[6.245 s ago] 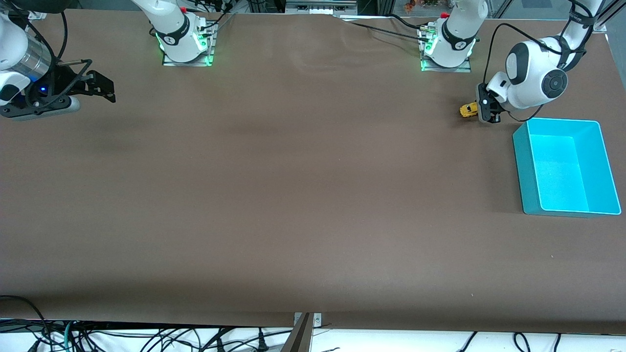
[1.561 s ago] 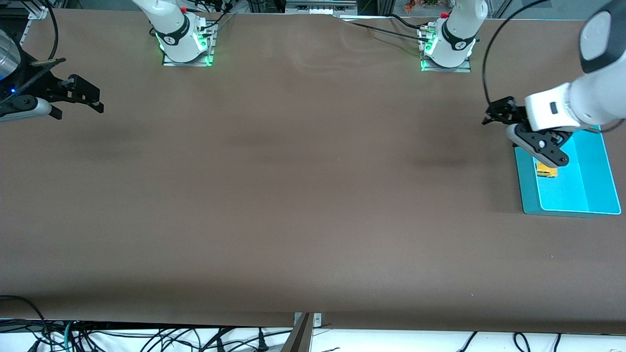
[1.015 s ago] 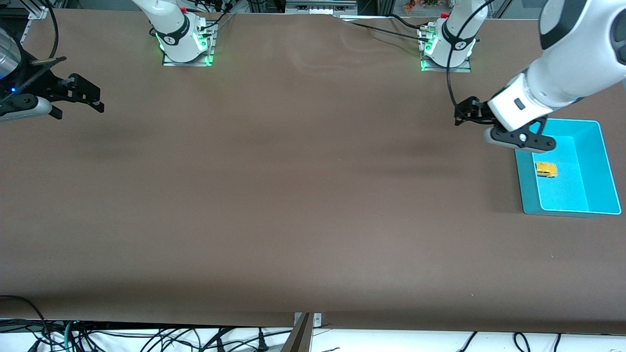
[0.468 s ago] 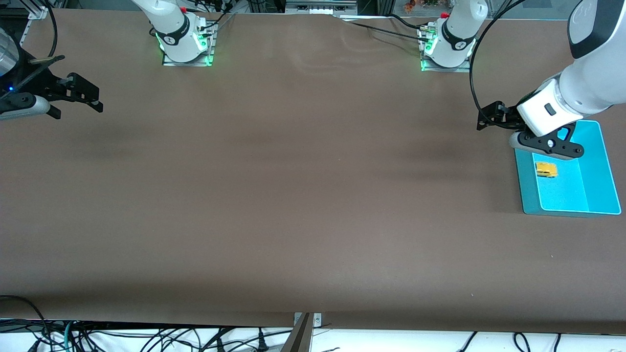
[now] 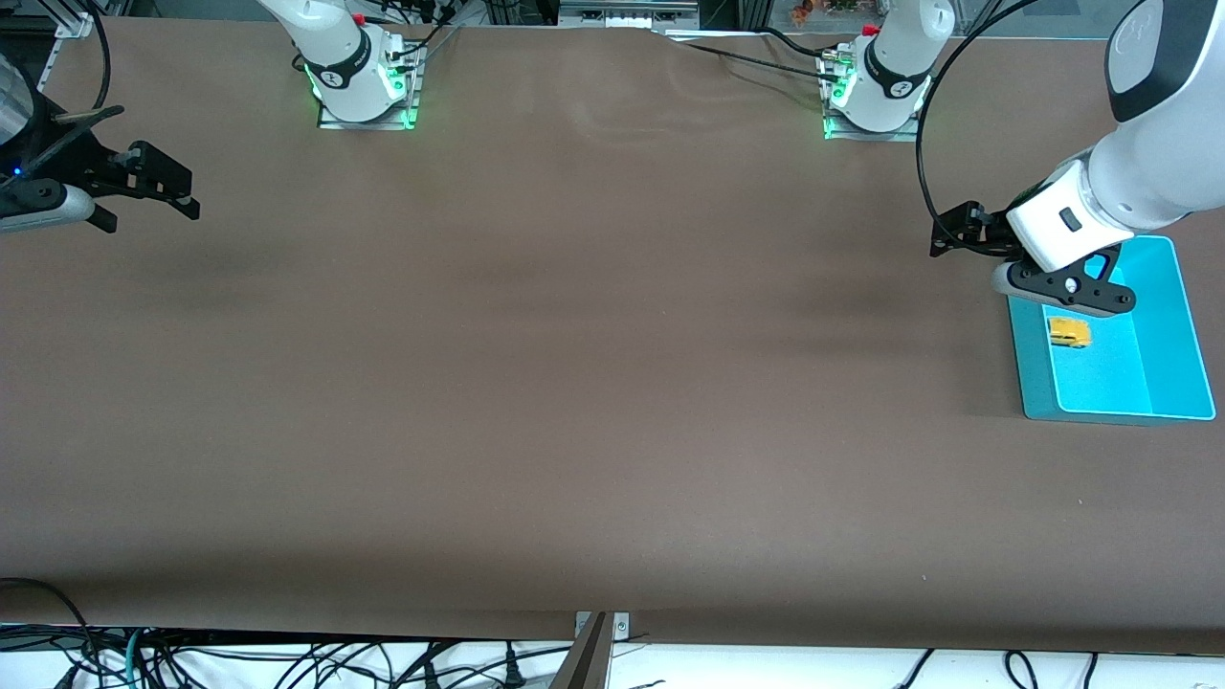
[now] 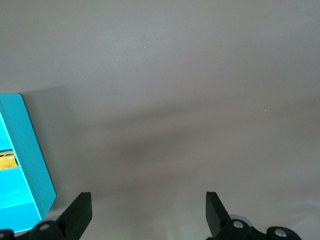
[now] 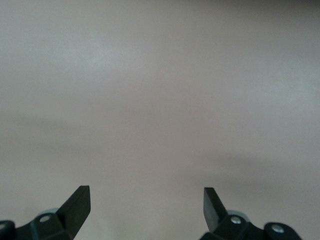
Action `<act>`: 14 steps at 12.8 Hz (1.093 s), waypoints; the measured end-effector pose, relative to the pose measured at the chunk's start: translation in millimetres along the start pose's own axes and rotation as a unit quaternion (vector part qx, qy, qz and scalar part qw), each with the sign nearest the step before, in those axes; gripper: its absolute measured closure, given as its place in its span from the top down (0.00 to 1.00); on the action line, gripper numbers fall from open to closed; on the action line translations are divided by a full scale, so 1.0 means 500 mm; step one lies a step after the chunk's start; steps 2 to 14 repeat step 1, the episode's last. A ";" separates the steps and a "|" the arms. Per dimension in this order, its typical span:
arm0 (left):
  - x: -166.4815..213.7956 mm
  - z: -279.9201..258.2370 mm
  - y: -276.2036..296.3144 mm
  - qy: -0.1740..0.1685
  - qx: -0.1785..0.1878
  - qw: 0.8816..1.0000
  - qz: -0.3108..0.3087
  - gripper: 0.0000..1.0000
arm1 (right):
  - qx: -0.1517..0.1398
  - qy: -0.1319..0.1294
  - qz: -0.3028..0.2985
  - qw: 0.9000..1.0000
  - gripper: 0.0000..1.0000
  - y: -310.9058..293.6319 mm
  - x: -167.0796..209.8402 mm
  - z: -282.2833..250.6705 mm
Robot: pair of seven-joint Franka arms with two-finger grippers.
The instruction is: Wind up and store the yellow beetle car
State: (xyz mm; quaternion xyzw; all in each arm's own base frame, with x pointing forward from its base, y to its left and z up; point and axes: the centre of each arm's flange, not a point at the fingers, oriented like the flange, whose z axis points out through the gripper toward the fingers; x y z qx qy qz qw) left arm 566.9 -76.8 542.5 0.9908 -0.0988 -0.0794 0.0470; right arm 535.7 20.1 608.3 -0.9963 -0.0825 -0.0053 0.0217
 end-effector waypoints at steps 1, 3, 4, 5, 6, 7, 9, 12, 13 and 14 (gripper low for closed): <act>0.000 0.000 -0.001 0.000 0.000 1.000 0.000 1.00 | 0.000 0.000 0.000 1.000 1.00 0.000 0.000 0.000; 0.000 0.000 -0.001 0.000 0.000 1.000 0.000 1.00 | 0.000 0.000 0.000 1.000 1.00 0.000 0.000 0.000; 0.000 0.000 -0.001 0.000 0.000 1.000 0.000 1.00 | 0.000 0.000 0.000 1.000 1.00 0.000 0.000 0.000; 0.000 0.000 -0.001 0.000 0.000 1.000 0.000 1.00 | 0.000 0.000 0.000 1.000 1.00 0.000 0.000 0.000; 0.000 0.000 -0.001 0.000 0.000 1.000 0.000 1.00 | 0.000 0.000 0.000 1.000 1.00 0.000 0.000 0.000; 0.000 0.000 -0.001 0.000 0.000 1.000 0.000 1.00 | 0.000 0.000 0.000 1.000 1.00 0.000 0.000 0.000; 0.000 0.000 -0.001 0.000 0.000 1.000 0.000 1.00 | 0.000 0.000 0.000 1.000 1.00 0.000 0.000 0.000; 0.000 0.000 -0.001 0.000 0.000 1.000 0.000 1.00 | 0.000 0.000 0.000 1.000 1.00 0.000 0.000 0.000; 0.000 0.000 -0.001 0.000 0.000 1.000 0.000 1.00 | 0.000 0.000 0.000 1.000 1.00 0.000 0.000 0.000; 0.000 0.000 -0.001 0.000 0.000 1.000 0.000 1.00 | 0.000 0.000 0.000 1.000 1.00 0.000 0.000 0.000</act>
